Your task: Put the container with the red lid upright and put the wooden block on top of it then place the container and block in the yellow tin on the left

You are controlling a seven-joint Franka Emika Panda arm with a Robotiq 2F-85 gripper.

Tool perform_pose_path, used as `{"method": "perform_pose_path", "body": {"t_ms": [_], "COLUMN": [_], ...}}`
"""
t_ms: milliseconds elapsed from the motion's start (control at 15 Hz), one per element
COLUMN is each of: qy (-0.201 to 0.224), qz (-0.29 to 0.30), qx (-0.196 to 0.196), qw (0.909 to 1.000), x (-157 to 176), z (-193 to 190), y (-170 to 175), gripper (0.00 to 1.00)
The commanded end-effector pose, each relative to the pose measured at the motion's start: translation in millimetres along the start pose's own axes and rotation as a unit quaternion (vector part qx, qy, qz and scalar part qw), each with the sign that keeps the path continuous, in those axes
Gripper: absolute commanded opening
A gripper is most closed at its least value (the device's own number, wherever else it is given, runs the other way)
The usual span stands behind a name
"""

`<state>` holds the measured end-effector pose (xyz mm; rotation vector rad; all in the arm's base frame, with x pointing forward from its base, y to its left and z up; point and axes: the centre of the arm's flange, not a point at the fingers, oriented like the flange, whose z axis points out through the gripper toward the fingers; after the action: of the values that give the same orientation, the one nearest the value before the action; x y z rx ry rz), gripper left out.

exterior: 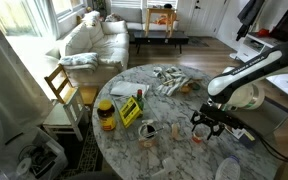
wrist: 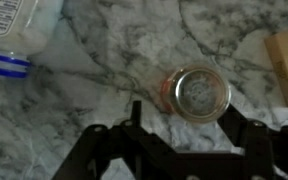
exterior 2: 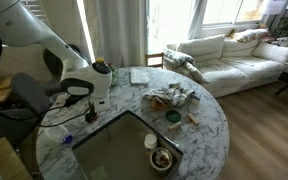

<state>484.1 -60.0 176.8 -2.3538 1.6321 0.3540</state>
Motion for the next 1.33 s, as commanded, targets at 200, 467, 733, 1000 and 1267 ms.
{"method": "perform_pose_path", "body": {"t_ms": [200, 467, 733, 1000, 1267], "qy": [-0.077, -0.035, 0.061, 0.165, 0.271], "qz": [0.028, 0.066, 0.098, 0.096, 0.084], "qx": [0.007, -0.024, -0.071, -0.107, -0.143], "qw": [0.9966, 0.9969, 0.9909, 0.9758, 0.9481], "x": [10, 2, -18, -41, -58], "z": [11, 0, -13, -12, -3], "y": [-4, -9, -22, -39, -45], "gripper": [0.24, 0.24, 0.24, 0.24, 0.24]}}
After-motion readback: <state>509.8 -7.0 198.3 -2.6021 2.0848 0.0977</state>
